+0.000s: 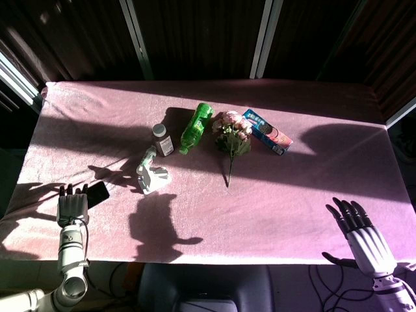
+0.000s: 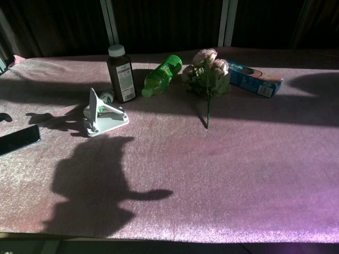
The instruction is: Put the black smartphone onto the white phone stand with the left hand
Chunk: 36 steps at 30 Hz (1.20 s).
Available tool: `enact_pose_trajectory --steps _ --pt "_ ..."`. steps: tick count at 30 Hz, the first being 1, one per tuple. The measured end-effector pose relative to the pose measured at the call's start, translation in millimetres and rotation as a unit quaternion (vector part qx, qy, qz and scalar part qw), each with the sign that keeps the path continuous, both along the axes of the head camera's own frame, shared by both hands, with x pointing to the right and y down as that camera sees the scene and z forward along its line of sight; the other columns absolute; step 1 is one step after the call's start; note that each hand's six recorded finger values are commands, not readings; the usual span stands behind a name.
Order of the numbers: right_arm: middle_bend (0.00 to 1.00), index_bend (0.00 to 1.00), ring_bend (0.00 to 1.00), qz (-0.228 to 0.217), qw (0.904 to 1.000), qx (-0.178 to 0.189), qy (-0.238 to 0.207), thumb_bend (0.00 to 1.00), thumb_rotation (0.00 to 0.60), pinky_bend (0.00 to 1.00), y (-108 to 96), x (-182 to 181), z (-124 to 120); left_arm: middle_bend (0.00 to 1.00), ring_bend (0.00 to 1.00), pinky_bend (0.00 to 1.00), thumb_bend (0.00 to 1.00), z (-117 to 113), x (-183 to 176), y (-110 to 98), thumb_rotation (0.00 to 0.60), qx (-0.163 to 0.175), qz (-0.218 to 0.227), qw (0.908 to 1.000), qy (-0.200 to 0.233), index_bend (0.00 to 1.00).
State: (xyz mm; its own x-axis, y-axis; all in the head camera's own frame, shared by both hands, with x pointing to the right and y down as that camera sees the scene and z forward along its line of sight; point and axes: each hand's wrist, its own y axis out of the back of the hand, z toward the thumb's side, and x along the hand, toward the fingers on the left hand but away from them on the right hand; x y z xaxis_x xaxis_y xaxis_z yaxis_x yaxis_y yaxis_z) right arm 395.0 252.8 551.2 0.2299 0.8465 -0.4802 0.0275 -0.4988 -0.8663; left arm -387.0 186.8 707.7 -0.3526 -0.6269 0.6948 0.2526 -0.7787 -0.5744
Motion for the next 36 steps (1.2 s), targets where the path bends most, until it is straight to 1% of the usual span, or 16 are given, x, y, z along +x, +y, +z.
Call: enact_pose_trajectory --steps 3,7,13,20,28,30,34,36 --pt "0.00 0.00 0.00 -0.001 1.0000 0.000 -0.001 0.13 0.600 0.00 0 0 -1 0.22 0.05 0.05 0.27 5 -3 -8 0.600 0.002 -0.017 0.9997 -0.017 0.12" --pt "0.00 0.00 0.00 -0.001 1.0000 0.001 -0.002 0.13 0.600 0.00 0 0 -1 0.23 0.05 0.05 0.27 10 -5 -9 0.600 -0.007 -0.032 0.9993 -0.020 0.13" --pt "0.00 0.00 0.00 0.001 1.0000 0.003 -0.003 0.13 0.600 0.00 0 1 -3 0.26 0.07 0.06 0.27 20 -1 -8 0.600 -0.034 -0.045 0.9984 -0.004 0.15" --pt "0.00 0.00 0.00 0.001 1.0000 0.002 -0.002 0.13 0.600 0.00 -1 1 -2 0.26 0.07 0.06 0.27 23 2 -17 0.600 -0.032 -0.049 0.9983 -0.007 0.15" --pt "0.00 0.00 0.00 0.001 1.0000 0.001 0.000 0.13 0.600 0.00 -1 1 -1 0.27 0.08 0.07 0.28 26 2 -18 0.600 -0.047 -0.058 0.9972 0.001 0.15" --pt "0.00 0.00 0.00 0.000 1.0000 0.000 0.000 0.13 0.600 0.00 -1 1 0 0.28 0.09 0.07 0.28 28 2 -18 0.600 -0.054 -0.062 0.9966 0.006 0.16" --pt "0.00 0.00 0.00 -0.001 1.0000 -0.001 0.001 0.13 0.600 0.00 -1 0 1 0.36 0.12 0.08 0.28 30 3 -20 0.600 -0.066 -0.069 0.9952 0.018 0.20" --pt "0.00 0.00 0.00 0.001 1.0000 -0.001 0.001 0.13 0.600 0.00 -1 1 1 0.37 0.13 0.08 0.28 29 4 -22 0.600 -0.069 -0.072 0.9947 0.026 0.20"
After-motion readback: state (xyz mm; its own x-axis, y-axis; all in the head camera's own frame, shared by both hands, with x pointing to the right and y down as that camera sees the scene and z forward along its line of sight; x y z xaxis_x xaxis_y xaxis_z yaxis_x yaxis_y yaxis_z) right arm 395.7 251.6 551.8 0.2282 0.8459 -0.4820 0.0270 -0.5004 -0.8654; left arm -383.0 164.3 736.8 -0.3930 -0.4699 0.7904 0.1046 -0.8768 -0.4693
